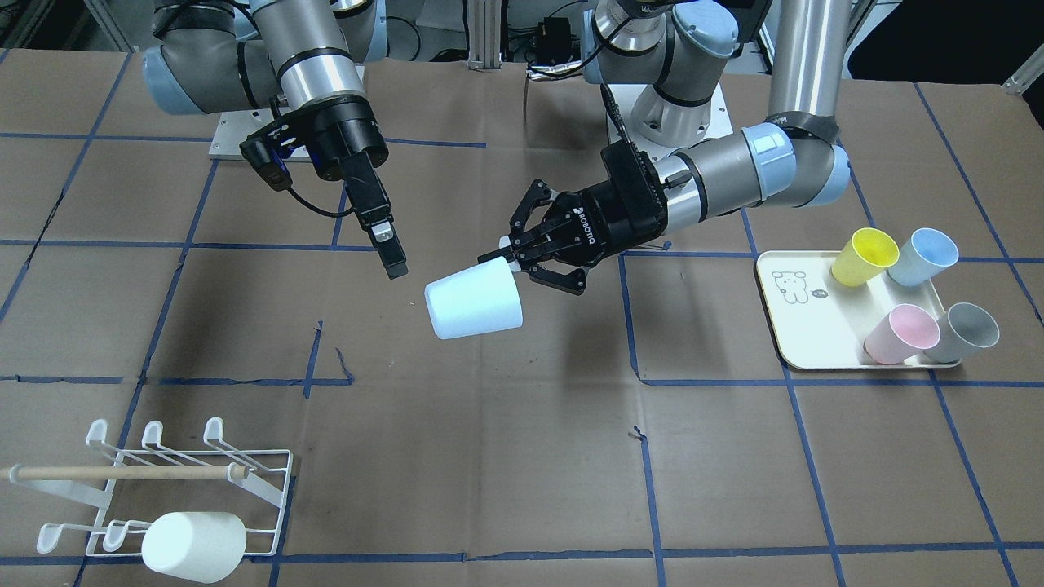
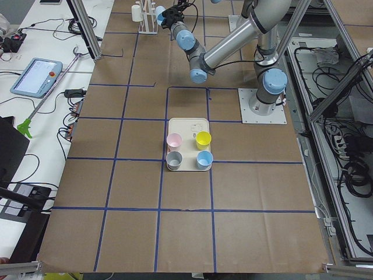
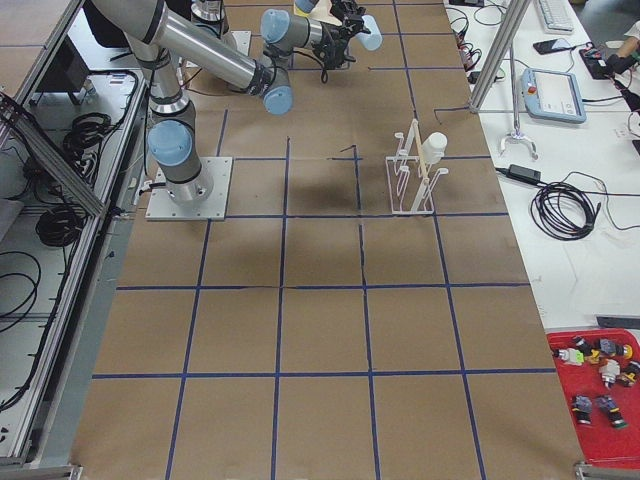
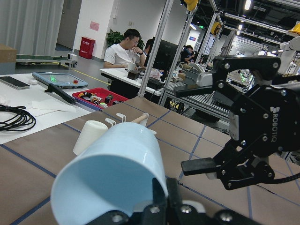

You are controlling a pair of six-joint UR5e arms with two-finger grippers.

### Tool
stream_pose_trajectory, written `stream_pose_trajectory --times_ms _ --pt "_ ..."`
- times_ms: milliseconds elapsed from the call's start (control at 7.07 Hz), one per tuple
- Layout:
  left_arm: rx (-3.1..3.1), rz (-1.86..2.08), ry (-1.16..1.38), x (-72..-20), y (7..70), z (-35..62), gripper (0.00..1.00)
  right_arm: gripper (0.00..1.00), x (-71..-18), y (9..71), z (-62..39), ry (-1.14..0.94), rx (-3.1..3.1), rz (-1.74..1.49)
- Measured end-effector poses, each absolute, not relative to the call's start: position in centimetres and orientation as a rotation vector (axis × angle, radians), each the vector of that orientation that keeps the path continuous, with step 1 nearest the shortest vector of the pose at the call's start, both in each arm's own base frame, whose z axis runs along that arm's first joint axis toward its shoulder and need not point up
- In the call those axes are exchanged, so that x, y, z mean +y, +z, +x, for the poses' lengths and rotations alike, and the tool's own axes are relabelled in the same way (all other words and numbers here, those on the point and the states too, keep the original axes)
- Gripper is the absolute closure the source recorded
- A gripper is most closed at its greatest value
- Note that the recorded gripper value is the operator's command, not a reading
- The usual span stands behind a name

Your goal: Transfer IKEA cup to right arm and place on rack

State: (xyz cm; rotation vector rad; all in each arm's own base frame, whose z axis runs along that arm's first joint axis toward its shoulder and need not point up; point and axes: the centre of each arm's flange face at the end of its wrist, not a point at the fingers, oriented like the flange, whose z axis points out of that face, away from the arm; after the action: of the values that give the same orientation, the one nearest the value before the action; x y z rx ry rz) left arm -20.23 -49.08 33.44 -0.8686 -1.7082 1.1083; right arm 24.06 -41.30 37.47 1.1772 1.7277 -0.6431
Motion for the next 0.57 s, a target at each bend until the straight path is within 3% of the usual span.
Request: stream_pose_trajectory --times_ms 566 --pt "-1.718 -0.852 1.1 -49.1 33.5 -20.3 0.98 0.02 -41.6 38.1 25.7 -0.62 1.736 1.158"
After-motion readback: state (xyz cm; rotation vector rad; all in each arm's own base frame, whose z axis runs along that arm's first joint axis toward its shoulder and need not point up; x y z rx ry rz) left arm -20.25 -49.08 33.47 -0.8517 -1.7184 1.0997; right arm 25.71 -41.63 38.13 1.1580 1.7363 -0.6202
